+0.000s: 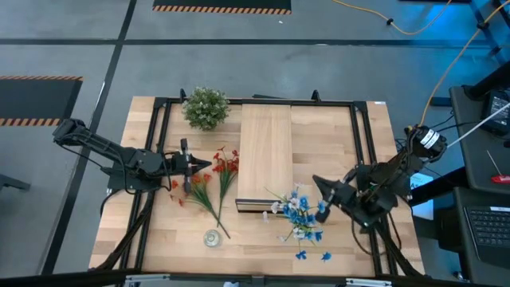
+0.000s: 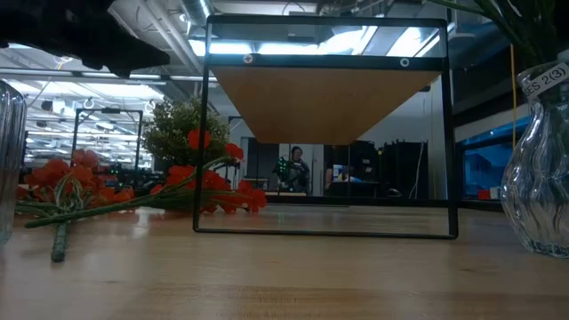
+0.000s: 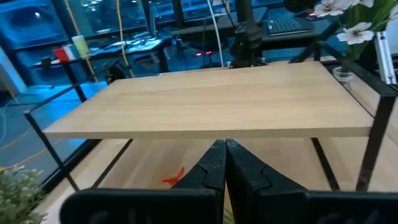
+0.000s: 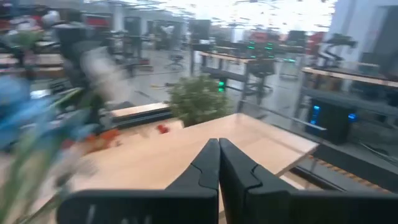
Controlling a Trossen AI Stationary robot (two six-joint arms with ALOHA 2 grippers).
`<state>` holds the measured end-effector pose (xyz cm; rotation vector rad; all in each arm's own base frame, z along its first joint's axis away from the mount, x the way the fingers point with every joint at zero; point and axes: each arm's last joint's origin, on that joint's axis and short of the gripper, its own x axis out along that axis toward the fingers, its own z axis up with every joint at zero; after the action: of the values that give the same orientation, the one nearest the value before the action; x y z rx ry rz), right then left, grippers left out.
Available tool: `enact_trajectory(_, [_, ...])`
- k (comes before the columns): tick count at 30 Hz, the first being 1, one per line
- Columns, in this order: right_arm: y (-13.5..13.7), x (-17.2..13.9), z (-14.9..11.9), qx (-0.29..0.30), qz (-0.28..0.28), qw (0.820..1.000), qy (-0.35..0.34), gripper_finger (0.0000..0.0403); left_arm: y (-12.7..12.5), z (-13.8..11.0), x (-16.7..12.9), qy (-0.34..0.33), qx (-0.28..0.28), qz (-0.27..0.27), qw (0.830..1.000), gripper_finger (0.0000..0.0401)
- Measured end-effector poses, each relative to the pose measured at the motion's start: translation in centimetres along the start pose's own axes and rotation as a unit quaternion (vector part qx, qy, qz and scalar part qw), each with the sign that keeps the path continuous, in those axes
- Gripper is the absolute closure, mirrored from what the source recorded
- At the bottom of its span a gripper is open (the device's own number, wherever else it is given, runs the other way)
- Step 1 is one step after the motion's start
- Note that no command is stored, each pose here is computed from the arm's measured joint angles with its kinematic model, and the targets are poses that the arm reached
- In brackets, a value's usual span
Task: Pick and place flowers into a vace then onto a shelf
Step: Put the red flowers into the left transparent flower vase
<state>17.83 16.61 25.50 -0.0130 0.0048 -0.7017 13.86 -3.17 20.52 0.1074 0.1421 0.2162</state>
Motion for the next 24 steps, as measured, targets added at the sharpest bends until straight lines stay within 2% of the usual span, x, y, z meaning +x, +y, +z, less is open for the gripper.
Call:
enact_trajectory(12, [-2.1, 4.3, 1.6, -0.016, -0.094, 0.995, 0.003, 0.0401, 0.0, 0.0, 0.0, 0.0, -0.002, -0.001, 1.0, 0.0397])
enact_trajectory(18, [-2.6, 4.3, 2.0, -0.049, -0.098, 0.994, 0.006, 0.0401, -0.1, 0.0, 0.0, -0.002, -0.003, -0.011, 1.0, 0.0397])
enact_trajectory(24, [-5.0, 3.9, 4.5, -0.057, -0.098, 0.994, 0.007, 0.0402, -0.1, 0.0, 0.0, -0.002, -0.003, -0.011, 1.0, 0.0397])
